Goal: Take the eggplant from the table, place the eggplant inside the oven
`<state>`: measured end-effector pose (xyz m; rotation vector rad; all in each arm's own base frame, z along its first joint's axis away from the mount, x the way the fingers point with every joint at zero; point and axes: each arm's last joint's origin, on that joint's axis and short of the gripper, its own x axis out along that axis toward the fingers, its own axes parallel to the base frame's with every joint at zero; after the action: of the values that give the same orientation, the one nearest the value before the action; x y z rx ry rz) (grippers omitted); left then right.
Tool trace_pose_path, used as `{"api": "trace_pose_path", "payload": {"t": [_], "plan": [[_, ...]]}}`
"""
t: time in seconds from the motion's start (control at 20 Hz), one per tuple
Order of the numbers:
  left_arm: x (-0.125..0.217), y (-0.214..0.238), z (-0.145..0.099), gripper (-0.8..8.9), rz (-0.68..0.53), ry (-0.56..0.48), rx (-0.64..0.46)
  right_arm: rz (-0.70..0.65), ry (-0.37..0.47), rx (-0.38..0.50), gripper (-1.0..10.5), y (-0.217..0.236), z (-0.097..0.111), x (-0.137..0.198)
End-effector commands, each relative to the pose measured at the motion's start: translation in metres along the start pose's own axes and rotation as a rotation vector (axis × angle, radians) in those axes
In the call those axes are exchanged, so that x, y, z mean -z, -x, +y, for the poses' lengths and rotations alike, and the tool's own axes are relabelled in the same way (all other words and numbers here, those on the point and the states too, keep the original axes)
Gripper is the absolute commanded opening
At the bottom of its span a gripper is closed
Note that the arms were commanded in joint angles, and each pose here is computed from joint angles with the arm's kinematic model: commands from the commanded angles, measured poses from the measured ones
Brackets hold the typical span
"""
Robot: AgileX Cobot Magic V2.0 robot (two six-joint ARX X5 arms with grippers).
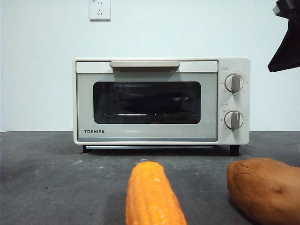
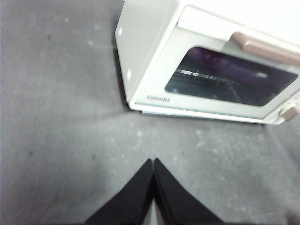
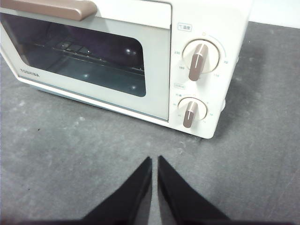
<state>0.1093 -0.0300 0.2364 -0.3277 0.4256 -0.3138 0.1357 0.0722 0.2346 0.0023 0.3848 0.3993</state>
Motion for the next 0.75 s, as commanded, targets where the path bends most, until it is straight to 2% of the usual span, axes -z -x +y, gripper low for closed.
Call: {"api": "trace_pose_path", "payload": {"t": [0.05,0.2,0.35,0.45,0.75], "plan": [[-0.004,0.018,-0.003,0.06,-0.140,-0.194,-0.026,-0.013,-0.016,-0.005,0.1,0.000,0.001,-0.003],[0.002,0.030,0.002,0.06,-0.297,-0.314,-0.057,-0.014,-0.017,-0.004,0.1,0.000,0.001,-0.003],[0.021,0.025,0.017,0.06,-0.386,-0.327,-0.139,-0.014,-0.016,-0.005,0.1,0.000,0.001,-0.003],[0.035,0.019,0.027,0.06,-0.388,-0.318,-0.179,-0.014,-0.017,-0.004,0.1,0.000,0.001,-0.003],[0.072,-0.008,0.050,0.06,-0.247,-0.282,-0.235,-0.034,-0.018,-0.007,0.1,0.000,0.001,-0.005]]}}
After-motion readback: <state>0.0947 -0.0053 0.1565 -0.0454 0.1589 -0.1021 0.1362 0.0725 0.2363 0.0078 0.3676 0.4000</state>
